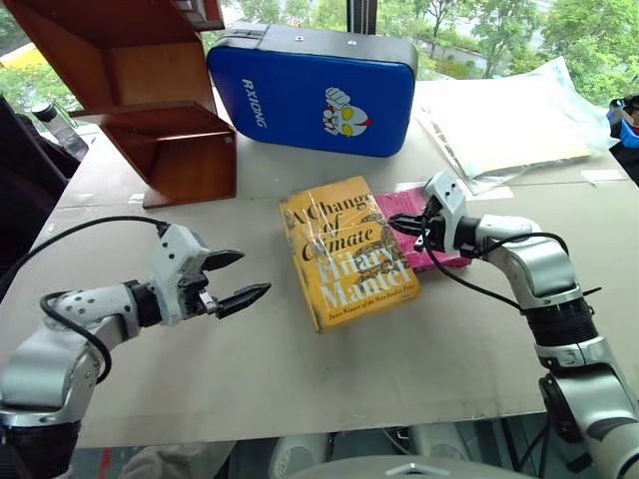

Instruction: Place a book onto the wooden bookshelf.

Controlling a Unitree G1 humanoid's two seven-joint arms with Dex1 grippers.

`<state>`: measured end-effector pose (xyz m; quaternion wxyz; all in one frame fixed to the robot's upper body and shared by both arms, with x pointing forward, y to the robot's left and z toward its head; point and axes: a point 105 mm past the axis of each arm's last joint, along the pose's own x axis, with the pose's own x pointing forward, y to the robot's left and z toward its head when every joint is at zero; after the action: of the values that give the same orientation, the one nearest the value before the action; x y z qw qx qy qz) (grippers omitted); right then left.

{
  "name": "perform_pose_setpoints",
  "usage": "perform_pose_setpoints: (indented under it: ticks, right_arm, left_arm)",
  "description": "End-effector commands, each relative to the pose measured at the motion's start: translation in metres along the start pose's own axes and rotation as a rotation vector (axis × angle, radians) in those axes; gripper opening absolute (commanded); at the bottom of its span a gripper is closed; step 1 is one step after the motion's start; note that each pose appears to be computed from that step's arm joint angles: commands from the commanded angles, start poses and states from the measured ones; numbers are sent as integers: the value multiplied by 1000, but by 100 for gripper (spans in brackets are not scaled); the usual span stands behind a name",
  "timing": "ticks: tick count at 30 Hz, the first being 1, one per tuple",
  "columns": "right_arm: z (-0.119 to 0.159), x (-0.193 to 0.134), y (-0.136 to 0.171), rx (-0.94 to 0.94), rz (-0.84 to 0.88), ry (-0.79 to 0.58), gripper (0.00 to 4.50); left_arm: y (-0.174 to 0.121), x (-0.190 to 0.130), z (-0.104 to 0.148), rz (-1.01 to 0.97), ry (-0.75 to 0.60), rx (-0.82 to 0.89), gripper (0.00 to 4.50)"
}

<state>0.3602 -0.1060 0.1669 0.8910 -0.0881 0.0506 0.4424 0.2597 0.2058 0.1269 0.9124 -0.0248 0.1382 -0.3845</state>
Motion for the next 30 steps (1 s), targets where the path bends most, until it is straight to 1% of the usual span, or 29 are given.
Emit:
perform_pose_setpoints:
  ticks: [1, 3, 5, 7, 8, 9, 10, 11, 12, 14, 16, 17, 19, 22, 26, 29, 30]
  right_arm:
    - [38, -38, 7, -75, 44, -184, 1]
    - [43, -56, 23, -68, 116, -243, 1]
    - [34, -78, 34, -36, 177, -199, 1]
    - [26, -98, 42, 5, 216, -150, 53]
    - [25, -107, 45, 15, 223, -143, 86]
    - [24, -117, 48, 17, 222, -136, 110]
    - [24, -123, 50, 16, 223, -131, 166]
    - [25, -130, 54, 15, 223, -131, 203]
    - [25, -137, 59, 17, 233, -130, 261]
    - [23, -149, 68, 2, 245, -107, 347]
    - [20, -160, 72, 0, 231, -90, 432]
    - [21, -165, 73, 1, 217, -88, 442]
    - [21, -171, 74, -4, 200, -86, 442]
    - [30, -174, 73, -36, 168, -114, 442]
    - [32, -178, 74, -47, 157, -101, 442]
    - [35, -179, 75, -48, 162, -108, 450]
    - [37, -180, 75, -47, 166, -112, 450]
  left_arm:
    - [-23, 8, -13, -98, 13, -251, 450]
    - [-32, 15, -17, -142, 8, -351, 450]
    - [-33, 23, -12, -183, -52, -500, 450]
    - [-28, 31, -11, -193, -78, -607, 450]
    - [-27, 34, -13, -209, -71, -645, 450]
    - [-27, 38, -13, -232, -65, -681, 450]
    - [-27, 40, -13, -254, -59, -716, 450]
    - [-26, 43, -14, -277, -39, -749, 450]
    - [-26, 46, -18, -284, 4, -765, 450]
    - [-24, 54, -26, -282, 85, -798, 450]
    - [-24, 63, -28, -297, 112, -814, 450]
    - [-23, 68, -25, -312, 105, -831, 450]
    - [-22, 75, -22, -330, 96, -861, 450]
    - [-20, 87, -18, -347, 90, -915, 450]
    - [-25, 92, -15, -394, 88, -983, 450]
    - [-26, 93, -14, -414, 77, -1026, 366]
    - [-28, 92, -13, -426, 78, -1030, 321]
